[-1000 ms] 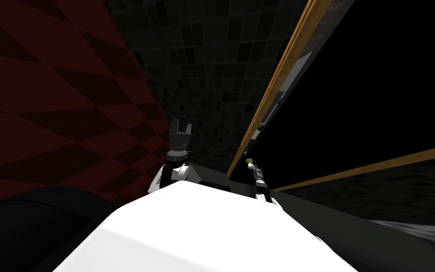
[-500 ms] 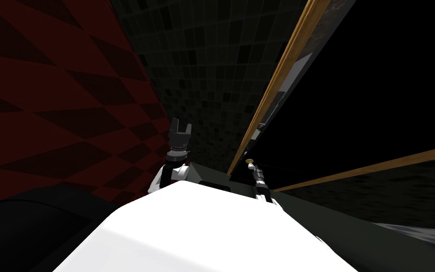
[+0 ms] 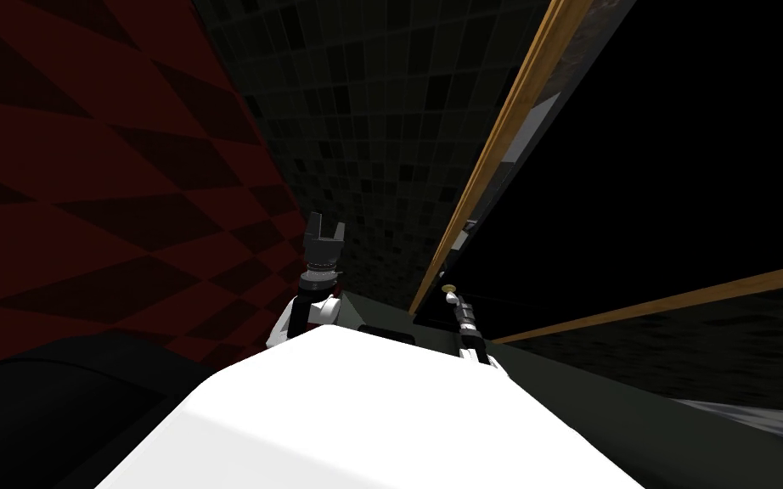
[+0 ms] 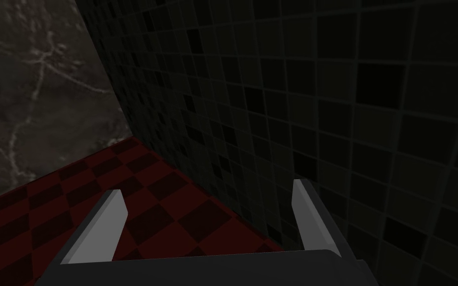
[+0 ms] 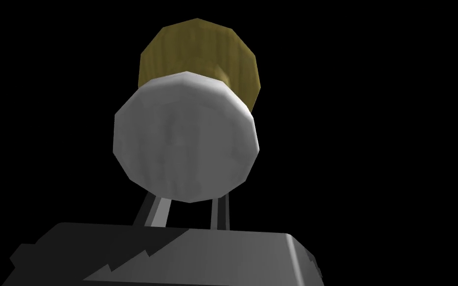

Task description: Pull the door open

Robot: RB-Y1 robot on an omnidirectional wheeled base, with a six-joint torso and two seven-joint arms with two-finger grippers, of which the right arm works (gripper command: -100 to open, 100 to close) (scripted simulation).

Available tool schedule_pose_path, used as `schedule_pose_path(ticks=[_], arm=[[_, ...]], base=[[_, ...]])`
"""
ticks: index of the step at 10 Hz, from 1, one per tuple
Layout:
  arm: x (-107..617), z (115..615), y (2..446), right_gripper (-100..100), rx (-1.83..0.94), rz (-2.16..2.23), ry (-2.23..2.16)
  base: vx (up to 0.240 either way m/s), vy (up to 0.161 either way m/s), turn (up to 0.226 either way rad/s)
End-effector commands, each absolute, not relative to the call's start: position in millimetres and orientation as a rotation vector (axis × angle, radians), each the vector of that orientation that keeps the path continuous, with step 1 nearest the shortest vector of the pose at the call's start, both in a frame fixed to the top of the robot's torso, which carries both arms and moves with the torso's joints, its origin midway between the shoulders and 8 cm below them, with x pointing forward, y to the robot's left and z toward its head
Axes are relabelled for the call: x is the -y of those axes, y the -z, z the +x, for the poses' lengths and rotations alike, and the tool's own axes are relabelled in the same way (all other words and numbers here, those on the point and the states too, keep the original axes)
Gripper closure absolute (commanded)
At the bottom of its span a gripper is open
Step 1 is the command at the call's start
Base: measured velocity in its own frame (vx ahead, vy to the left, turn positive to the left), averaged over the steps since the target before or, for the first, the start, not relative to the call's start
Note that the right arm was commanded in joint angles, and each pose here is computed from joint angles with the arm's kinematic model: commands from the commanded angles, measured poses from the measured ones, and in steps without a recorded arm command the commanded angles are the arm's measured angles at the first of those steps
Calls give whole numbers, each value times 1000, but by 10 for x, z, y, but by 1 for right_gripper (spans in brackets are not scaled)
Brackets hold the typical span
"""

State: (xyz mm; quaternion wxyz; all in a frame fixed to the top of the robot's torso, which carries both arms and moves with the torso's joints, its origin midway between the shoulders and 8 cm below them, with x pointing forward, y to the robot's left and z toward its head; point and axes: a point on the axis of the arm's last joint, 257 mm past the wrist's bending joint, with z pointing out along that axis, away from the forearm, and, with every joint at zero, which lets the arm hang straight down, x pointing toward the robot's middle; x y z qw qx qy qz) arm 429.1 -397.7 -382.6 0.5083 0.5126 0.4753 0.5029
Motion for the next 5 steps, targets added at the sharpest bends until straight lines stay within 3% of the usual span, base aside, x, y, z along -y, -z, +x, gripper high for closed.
schedule_pose_path(ticks=[1,5], arm=[[3741,4343,3848,100,-1128,1265,-1293],[3739,4358,3848,100,-1066,1347,-1372]], base=[[-30,-25,58],[-28,-17,32]])
